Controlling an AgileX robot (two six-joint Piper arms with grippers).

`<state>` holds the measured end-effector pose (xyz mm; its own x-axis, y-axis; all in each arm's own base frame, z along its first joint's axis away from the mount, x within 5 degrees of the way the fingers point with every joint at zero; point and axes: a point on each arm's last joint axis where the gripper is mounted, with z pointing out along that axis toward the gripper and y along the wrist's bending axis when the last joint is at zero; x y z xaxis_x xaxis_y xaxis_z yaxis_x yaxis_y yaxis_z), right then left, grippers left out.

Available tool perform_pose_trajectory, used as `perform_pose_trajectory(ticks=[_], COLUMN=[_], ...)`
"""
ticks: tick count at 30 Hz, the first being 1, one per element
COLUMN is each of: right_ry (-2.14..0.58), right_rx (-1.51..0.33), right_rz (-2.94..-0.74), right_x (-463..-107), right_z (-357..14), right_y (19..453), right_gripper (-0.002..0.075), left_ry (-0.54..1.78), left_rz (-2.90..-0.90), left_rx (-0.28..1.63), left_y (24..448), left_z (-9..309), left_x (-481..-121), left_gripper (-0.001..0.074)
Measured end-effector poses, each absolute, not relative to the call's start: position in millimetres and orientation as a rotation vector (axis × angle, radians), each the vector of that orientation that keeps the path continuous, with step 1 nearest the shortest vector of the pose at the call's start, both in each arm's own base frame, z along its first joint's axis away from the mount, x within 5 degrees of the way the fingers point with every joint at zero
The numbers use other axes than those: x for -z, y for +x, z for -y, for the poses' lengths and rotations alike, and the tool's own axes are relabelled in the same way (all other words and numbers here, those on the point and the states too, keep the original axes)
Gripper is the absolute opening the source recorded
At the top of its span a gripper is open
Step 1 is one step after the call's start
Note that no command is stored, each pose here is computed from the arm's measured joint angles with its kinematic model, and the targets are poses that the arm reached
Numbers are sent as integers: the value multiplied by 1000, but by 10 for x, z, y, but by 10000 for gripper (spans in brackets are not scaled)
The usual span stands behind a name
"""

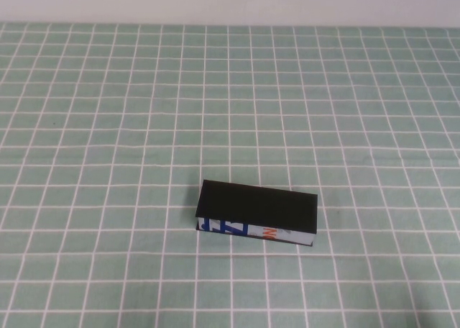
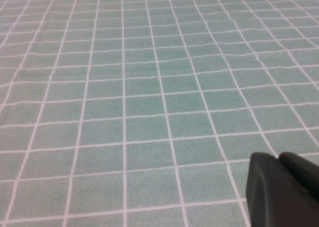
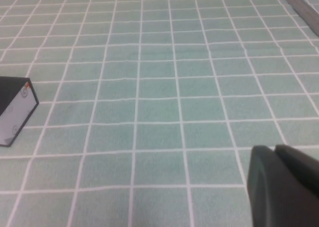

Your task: Return glasses to glasses case

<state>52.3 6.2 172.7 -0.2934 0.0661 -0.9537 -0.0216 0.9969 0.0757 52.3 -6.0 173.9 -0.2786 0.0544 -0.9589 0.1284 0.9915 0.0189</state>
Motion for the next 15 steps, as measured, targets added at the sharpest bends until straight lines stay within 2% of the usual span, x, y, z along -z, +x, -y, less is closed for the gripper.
perform_pose_trajectory(ticks=[15], right_ry=[-56], right_rx=[-159], right_rz=[-1870], right_x=[-1725], right_z=[-114], right_y=[514], right_gripper=[-13], left_ry=[133], left_rz=[-1854], left_rx=[72], left_y=[523], left_z=[60], left_x=[-1739], left_gripper=[-2])
